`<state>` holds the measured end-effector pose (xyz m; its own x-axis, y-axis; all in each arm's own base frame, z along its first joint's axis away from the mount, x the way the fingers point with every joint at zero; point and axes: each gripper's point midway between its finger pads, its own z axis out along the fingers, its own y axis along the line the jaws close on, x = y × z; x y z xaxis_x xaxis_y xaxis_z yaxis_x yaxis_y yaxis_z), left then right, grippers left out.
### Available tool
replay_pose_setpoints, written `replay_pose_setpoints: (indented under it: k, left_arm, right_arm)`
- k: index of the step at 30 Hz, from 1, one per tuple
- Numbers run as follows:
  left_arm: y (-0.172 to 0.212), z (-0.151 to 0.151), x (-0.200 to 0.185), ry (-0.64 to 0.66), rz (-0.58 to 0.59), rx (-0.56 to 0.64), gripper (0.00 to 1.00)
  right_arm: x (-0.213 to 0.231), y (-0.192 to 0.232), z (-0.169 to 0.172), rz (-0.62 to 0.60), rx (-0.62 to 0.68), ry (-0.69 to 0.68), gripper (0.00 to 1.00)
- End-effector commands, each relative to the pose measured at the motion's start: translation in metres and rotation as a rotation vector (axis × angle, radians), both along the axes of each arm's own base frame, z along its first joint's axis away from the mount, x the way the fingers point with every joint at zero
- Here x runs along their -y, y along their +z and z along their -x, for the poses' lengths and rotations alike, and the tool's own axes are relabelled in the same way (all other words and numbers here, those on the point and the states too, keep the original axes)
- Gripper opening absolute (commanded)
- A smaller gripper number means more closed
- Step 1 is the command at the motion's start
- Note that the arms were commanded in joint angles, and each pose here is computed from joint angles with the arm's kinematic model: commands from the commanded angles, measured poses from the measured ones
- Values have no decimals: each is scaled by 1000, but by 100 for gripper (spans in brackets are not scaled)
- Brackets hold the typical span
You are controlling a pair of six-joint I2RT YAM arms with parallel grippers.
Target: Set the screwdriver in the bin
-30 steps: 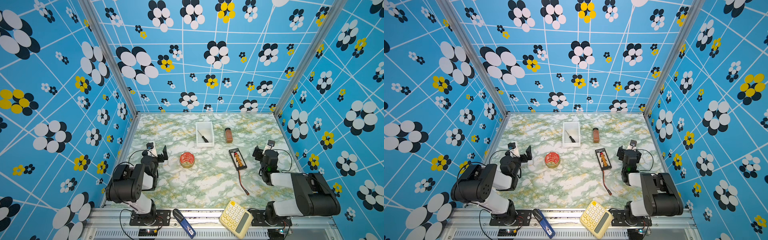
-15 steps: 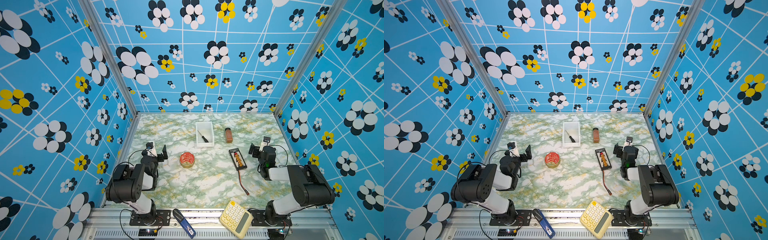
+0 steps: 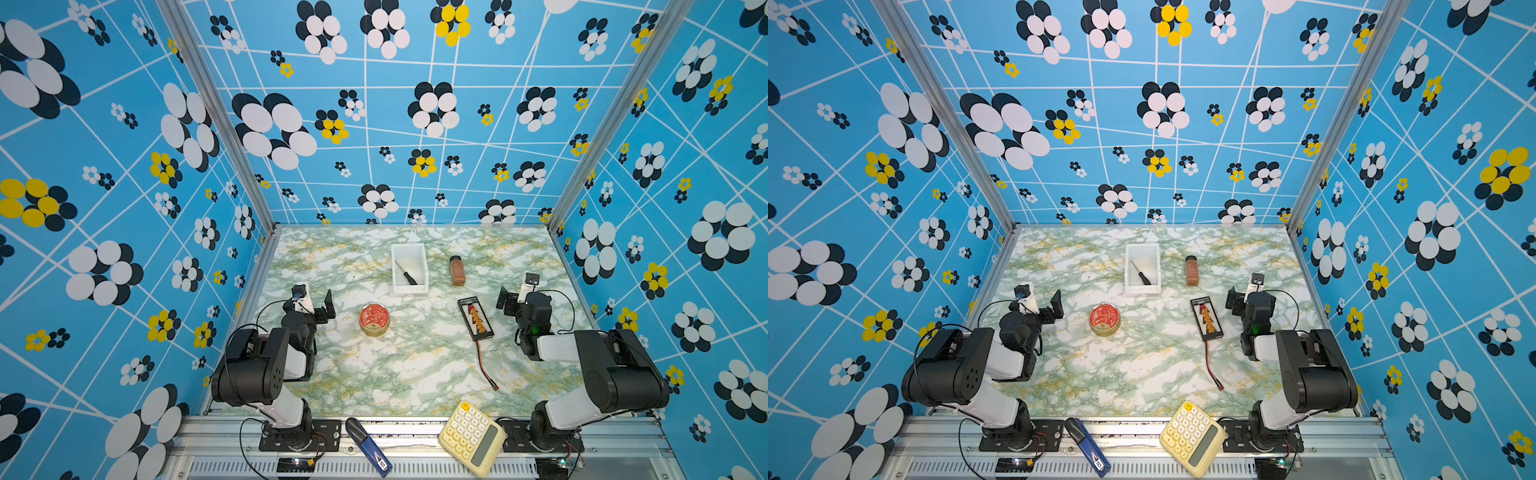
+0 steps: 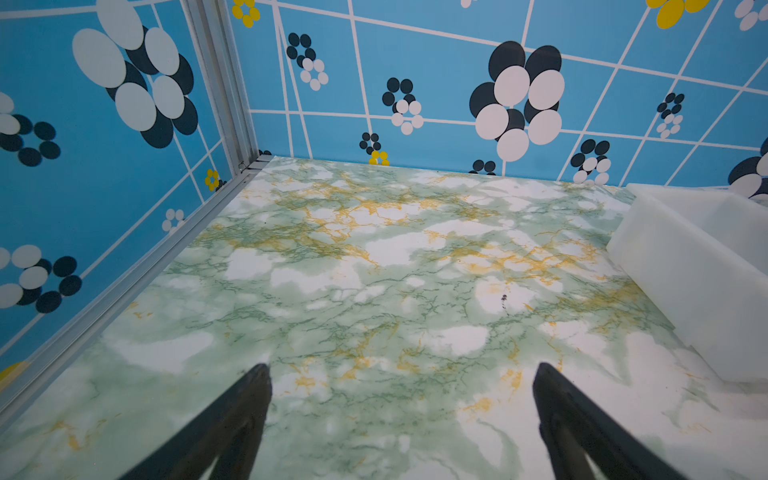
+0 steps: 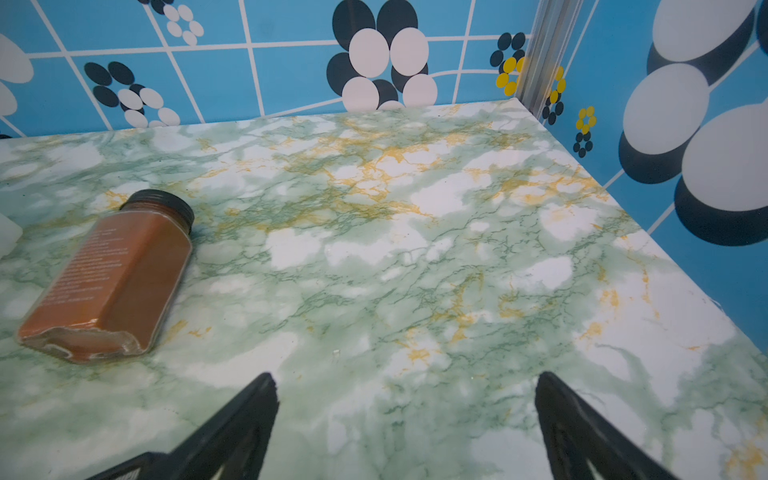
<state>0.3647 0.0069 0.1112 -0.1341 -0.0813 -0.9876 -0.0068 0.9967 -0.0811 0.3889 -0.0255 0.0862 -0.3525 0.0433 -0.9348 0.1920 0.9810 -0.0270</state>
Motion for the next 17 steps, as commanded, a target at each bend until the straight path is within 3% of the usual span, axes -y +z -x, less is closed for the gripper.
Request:
replay_pose_setpoints:
  k: [1, 17]
  left_arm:
    - [-2, 2, -6, 24, -2, 1, 99]
    - [-2, 2, -6, 25, -2, 3, 99]
  right_arm:
    - [-1, 7, -6, 6, 15, 15, 99]
    - [-2, 7, -5, 8, 10, 20, 99]
